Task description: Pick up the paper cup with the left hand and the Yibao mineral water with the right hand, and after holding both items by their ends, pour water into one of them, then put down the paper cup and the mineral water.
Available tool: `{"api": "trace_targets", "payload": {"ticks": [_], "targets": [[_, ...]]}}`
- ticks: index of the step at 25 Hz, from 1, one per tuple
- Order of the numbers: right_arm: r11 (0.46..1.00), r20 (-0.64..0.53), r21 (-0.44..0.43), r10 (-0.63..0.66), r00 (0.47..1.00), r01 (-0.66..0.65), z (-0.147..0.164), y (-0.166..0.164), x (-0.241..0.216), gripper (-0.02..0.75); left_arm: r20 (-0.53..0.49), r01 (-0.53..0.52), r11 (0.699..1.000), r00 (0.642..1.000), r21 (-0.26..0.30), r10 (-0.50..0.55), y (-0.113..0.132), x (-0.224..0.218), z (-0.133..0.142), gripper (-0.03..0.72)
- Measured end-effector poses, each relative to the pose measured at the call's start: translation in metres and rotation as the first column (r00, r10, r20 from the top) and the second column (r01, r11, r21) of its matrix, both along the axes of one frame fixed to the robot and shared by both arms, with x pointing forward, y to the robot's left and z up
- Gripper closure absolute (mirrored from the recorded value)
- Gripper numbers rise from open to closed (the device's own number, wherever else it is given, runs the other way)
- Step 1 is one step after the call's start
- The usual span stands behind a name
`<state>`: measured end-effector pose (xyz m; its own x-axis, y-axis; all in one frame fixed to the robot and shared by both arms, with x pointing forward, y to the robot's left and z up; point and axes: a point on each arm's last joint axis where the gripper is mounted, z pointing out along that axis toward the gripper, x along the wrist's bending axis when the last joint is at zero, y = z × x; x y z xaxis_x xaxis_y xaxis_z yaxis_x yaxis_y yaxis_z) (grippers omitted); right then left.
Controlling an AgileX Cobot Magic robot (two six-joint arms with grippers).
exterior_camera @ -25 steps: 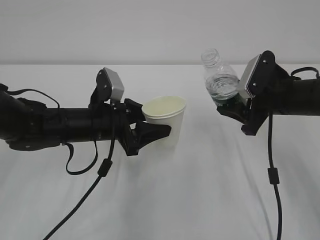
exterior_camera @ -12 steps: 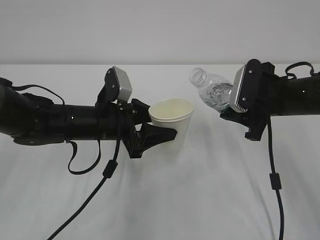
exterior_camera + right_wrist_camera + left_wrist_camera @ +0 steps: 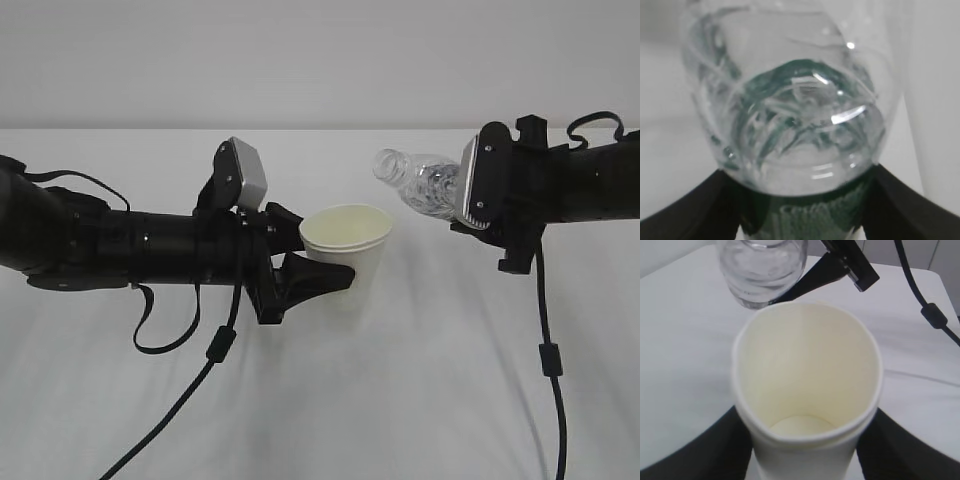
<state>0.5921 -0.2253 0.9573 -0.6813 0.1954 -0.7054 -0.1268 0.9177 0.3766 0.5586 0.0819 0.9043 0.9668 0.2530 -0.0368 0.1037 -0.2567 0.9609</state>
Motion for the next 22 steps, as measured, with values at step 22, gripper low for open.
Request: {"api": "trace_targets", "payload": {"ticks": [22], "targets": [[0.973,0.055,-0.190,0.144,0.988,-0.131,0.0076,-0.0009,0.0032,0.249,-0.006,0.008,1.000,1.000,0.007,-0.008,-0.0002,-0.0009,-0.0007,0.253]]}}
